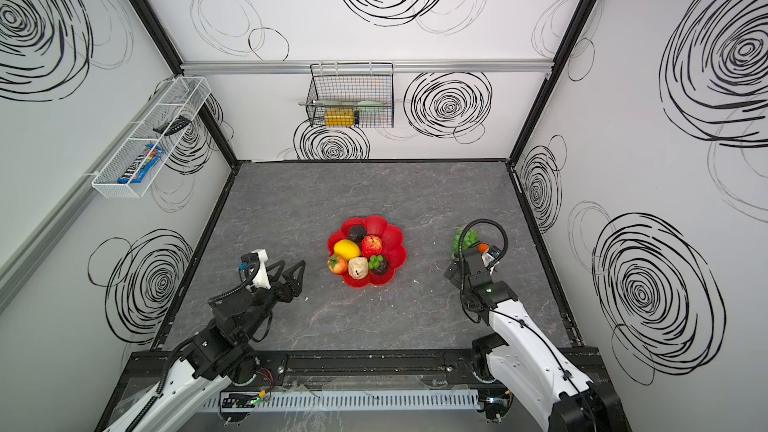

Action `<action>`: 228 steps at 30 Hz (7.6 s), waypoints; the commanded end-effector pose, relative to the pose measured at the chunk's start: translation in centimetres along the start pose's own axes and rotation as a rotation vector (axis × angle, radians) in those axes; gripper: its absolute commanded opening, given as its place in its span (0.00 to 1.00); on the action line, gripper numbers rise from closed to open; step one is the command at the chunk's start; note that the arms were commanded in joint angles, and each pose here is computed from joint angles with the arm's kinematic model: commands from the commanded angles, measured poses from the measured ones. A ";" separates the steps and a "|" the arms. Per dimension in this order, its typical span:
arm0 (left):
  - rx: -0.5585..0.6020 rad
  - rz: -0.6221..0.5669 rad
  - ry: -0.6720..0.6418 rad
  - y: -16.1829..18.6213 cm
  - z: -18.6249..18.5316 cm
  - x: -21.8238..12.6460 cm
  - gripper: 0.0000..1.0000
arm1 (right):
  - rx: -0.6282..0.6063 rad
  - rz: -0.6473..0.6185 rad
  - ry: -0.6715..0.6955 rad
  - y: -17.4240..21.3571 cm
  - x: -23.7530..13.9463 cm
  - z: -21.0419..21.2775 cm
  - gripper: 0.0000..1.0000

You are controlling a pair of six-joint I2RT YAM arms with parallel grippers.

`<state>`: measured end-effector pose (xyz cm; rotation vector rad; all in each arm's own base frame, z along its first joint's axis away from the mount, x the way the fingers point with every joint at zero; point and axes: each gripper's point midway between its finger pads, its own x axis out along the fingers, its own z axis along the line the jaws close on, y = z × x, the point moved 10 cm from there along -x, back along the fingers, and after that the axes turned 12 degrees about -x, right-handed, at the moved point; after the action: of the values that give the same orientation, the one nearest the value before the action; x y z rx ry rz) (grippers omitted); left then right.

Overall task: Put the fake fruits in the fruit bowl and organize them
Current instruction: 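Lift the left gripper away while the right gripper grasps the green pepper, then carry the green pepper toward the left gripper beside the bowl, then grasp the green pepper with the left gripper and open the right gripper, then move the pepper over the bowl with the left gripper while the right gripper withdraws, then release the pepper into the bowl and lift the left gripper back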

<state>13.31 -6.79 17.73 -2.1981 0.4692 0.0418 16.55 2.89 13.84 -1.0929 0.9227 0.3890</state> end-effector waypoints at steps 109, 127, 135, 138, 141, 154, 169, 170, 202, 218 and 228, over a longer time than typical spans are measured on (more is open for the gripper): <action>0.040 0.213 0.365 11.1 -15.6 3.8 0.64 | 0.256 0.301 -1.106 7.9 -10.9 14.5 0.56; 0.064 0.223 0.332 9.8 -14.2 3.7 0.47 | 0.139 0.158 -0.953 7.3 -10.4 13.6 0.93; 0.142 0.318 0.286 8.7 -13.7 4.5 0.46 | 0.080 -0.014 -0.859 5.3 -10.4 10.1 0.97; 0.185 0.360 0.269 8.0 -13.8 4.9 0.47 | 0.034 -0.051 -0.811 4.6 -10.0 9.0 0.97; 0.214 0.408 0.261 7.2 -14.0 5.5 0.47 | 0.010 -0.086 -0.780 3.8 -9.6 7.6 0.97; 0.371 0.648 0.135 5.6 -14.9 9.7 0.47 | 0.017 -0.137 -0.701 3.8 -7.9 2.8 0.97; 0.392 0.681 -0.111 2.8 -17.0 20.2 0.47 | 0.016 -0.005 -0.686 7.0 -4.7 1.8 0.97; 0.400 0.678 -0.126 2.6 -17.0 20.8 0.47 | 0.020 0.001 -0.684 7.1 -4.6 1.7 0.97; 0.405 0.840 -0.318 4.5 -11.9 29.5 0.54 | 0.042 0.013 -0.703 7.5 -4.3 1.5 0.97; 0.395 0.823 -0.319 4.1 -11.5 29.6 0.63 | 0.021 -0.031 -0.686 6.4 -5.3 1.6 0.97; 0.359 0.752 -0.236 1.4 -13.9 27.9 0.66 | 0.002 -0.086 -0.560 4.6 -6.5 1.2 0.97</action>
<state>37.18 -27.35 16.32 -1.4608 1.0707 0.6687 10.04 7.84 14.90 -0.8870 0.3466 0.6569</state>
